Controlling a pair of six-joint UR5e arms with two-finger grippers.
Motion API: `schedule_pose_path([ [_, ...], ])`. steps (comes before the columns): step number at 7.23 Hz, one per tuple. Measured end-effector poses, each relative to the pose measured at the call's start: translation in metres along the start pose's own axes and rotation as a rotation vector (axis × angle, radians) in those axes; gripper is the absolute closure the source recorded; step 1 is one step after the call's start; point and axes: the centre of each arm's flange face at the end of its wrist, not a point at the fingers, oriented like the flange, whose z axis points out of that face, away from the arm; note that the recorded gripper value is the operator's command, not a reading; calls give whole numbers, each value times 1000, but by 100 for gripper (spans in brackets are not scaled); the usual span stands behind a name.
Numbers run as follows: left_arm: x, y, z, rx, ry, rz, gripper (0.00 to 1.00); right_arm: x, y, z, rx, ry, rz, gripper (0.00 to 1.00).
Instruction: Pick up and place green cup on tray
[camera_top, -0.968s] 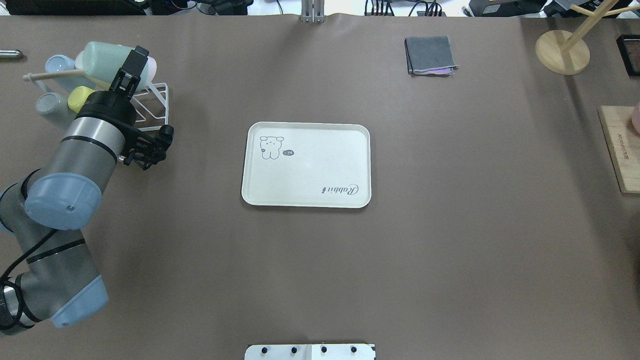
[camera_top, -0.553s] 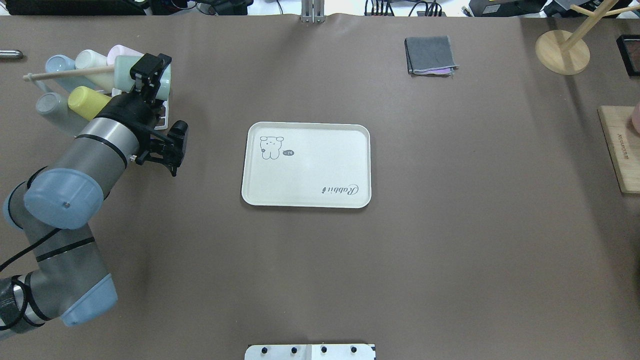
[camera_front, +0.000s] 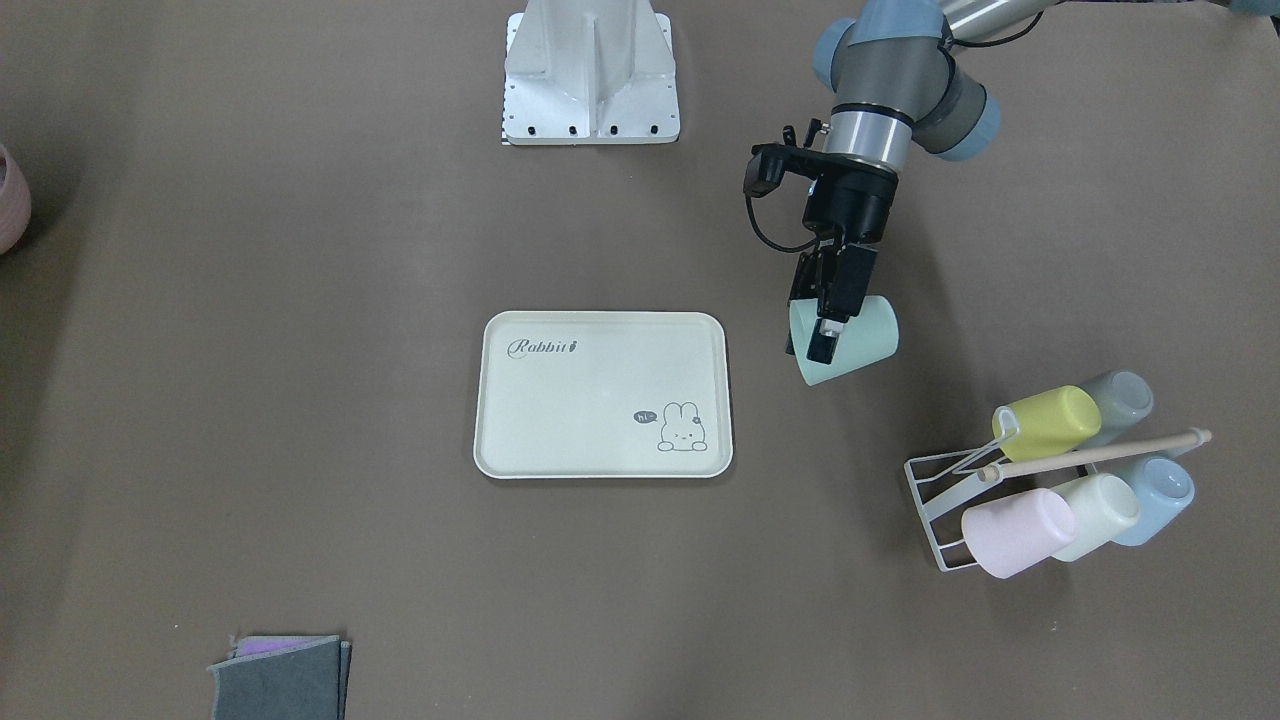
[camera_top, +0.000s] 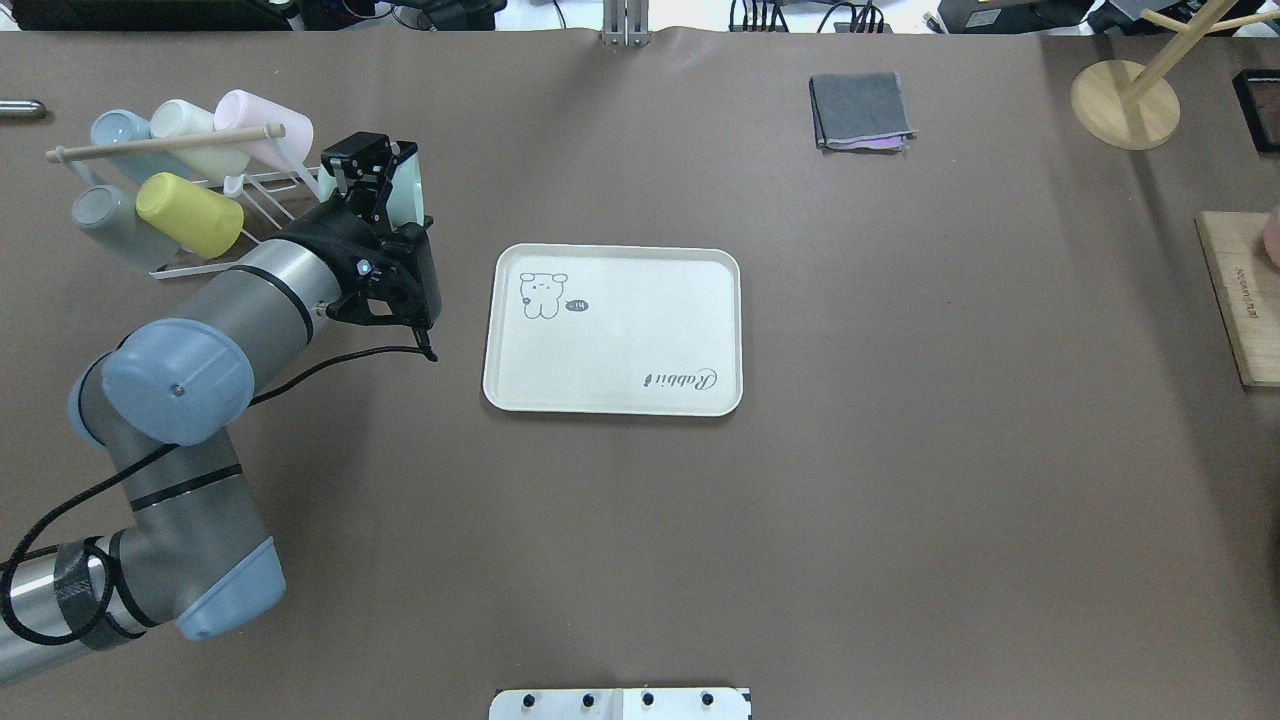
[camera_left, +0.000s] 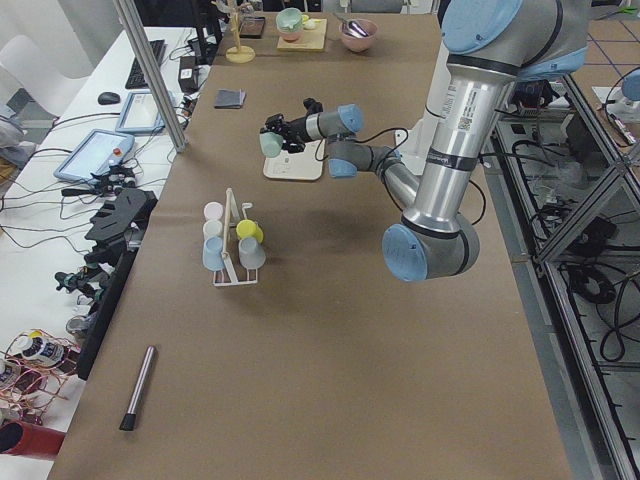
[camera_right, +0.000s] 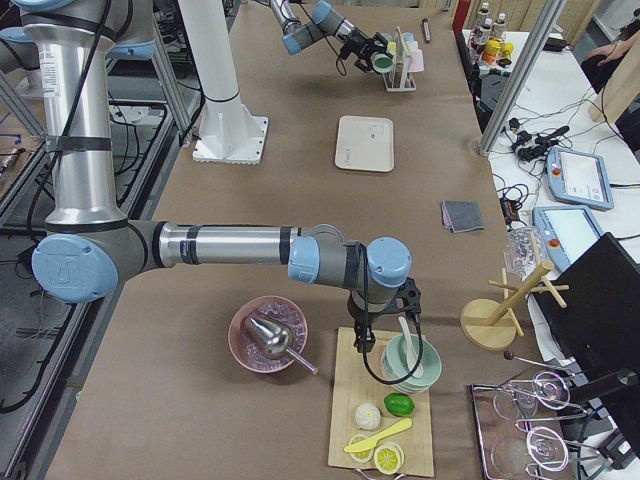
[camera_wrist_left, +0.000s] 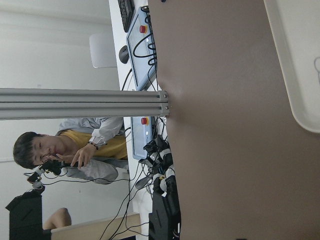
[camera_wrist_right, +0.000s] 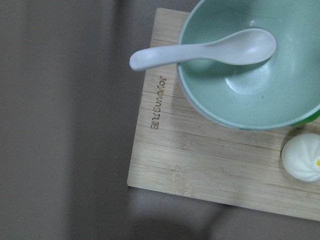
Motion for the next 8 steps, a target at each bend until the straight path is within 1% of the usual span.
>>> schedule_pose_path([
  [2, 19, -37, 3, 55, 48, -138, 23, 1, 1, 0, 3, 7, -4, 0],
  [3, 36, -49, 6, 73, 73, -213, 23, 0, 1, 0, 4, 7, -5, 0],
  [6, 89, -63, 29, 153, 106, -414, 23, 0, 1, -1, 5, 9, -6, 0],
  [8, 105, -82, 32, 178, 132, -533, 26, 1, 1, -1, 6, 11, -5, 0],
])
